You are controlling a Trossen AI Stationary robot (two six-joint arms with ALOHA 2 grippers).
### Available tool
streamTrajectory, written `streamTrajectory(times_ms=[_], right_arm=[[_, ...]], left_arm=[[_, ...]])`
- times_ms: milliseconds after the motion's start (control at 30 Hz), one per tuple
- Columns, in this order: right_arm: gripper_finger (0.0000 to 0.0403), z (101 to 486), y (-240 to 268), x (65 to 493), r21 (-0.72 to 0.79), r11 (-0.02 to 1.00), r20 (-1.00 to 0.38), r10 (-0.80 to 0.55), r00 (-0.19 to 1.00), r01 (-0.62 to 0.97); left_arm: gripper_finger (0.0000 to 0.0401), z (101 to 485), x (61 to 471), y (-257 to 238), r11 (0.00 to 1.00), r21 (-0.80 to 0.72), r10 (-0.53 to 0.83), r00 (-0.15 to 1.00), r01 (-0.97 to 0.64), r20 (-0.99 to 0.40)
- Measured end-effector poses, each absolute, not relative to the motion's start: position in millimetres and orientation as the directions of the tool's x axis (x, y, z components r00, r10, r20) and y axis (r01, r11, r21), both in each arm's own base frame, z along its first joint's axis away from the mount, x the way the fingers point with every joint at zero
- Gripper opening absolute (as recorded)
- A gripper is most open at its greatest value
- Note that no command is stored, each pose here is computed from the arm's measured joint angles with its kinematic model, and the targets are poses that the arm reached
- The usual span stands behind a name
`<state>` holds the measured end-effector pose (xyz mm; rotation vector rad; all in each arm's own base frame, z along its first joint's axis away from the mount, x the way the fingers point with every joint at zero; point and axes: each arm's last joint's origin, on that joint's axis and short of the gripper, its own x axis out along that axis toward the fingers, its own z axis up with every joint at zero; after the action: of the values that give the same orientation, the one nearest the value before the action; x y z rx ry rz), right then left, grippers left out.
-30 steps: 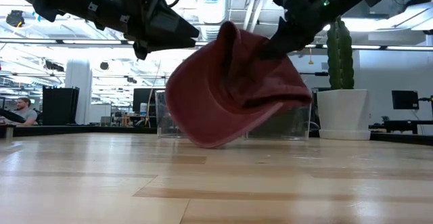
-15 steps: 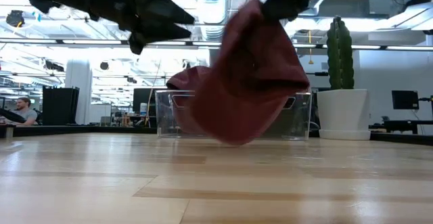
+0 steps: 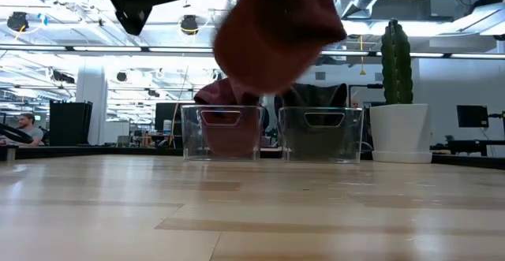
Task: Pick & Place hat
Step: Put the red cap into the left transparent bin
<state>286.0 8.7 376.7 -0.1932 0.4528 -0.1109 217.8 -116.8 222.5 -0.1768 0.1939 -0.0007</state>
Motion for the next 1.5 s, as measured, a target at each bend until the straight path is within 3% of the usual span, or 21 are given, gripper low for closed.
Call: streamTrajectory(times_ms=[167,600,967,1300,1500], right_arm=[[0.0005,394,-9,300,-0.185,0.982,-0.392,-0.117,0.913,0.046],[0.0008,393,-82,388,-0.223,0.970,-0.599,-0.211,0.773,0.092],[0.0008,397,-118,421,-0.216,0.968,-0.664,-0.240,0.708,0.126],[0.0007,401,-88,406,-0.181,0.982,-0.743,-0.174,0.647,0.056],[0.0007,411,-65,393,-0.153,0.988,-0.767,-0.141,0.626,0.036]], left_arm=[[0.0131,223,217,-118,0.984,-0.177,-0.024,0.981,-0.010,-0.191],[0.0131,223,216,-117,0.986,-0.163,0.000,0.980,-0.033,-0.197],[0.0131,220,210,-126,0.989,-0.146,-0.026,0.976,-0.006,-0.216],[0.0131,223,212,-113,0.947,-0.087,0.294,0.943,-0.310,-0.153],[0.0131,236,220,-103,0.928,-0.155,0.332,0.941,-0.338,-0.060]])
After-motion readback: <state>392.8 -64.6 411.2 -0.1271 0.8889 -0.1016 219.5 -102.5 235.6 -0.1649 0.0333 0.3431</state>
